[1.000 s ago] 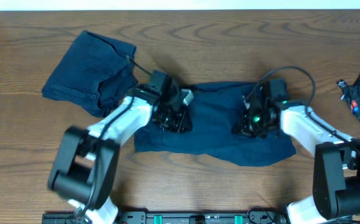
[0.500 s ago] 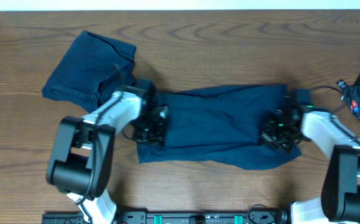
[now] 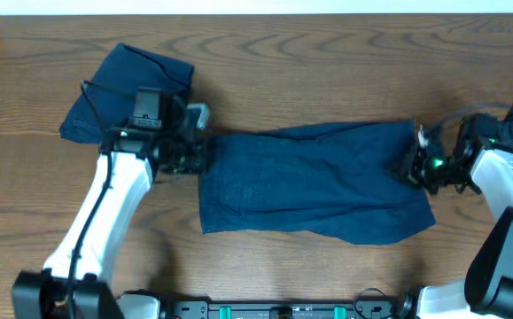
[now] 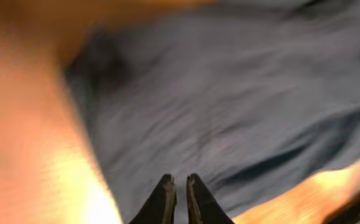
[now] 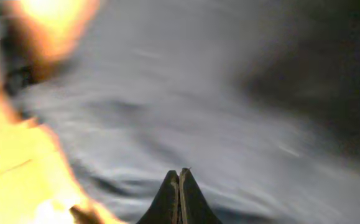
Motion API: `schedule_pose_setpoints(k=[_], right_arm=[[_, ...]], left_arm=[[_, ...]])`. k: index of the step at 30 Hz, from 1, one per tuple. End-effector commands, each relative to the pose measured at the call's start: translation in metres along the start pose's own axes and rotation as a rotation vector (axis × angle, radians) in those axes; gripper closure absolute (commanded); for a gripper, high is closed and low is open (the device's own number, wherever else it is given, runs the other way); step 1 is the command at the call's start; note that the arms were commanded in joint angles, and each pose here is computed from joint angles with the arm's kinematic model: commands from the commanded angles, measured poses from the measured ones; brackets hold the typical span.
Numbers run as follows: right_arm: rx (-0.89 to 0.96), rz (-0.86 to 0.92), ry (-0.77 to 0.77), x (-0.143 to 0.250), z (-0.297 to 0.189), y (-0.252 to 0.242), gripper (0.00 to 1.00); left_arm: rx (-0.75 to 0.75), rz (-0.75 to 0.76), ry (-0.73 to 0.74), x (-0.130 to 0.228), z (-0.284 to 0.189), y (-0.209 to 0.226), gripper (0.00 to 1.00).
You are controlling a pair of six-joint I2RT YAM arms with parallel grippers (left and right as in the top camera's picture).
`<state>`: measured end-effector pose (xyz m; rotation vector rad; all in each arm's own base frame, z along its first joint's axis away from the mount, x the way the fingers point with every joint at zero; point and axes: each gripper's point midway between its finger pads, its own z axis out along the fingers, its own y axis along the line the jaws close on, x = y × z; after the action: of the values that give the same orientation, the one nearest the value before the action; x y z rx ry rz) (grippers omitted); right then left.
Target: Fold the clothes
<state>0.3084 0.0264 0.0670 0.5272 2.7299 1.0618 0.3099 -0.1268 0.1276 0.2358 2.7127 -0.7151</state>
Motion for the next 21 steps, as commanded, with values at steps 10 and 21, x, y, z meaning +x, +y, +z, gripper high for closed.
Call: schedule_pose_setpoints(k=[10, 21], right_arm=[[-0.044, -0.154, 0.022, 0.016, 0.051, 0.063, 0.99], [0.239, -0.072, -0.252, 0.01, 0.113, 0.039, 0.99]], left_arm=[[0.21, 0.244, 0.094, 0.009, 0.094, -0.077, 0.91], [-0.018, 0.231, 0.064, -0.004, 0.139, -0.024, 0.92]])
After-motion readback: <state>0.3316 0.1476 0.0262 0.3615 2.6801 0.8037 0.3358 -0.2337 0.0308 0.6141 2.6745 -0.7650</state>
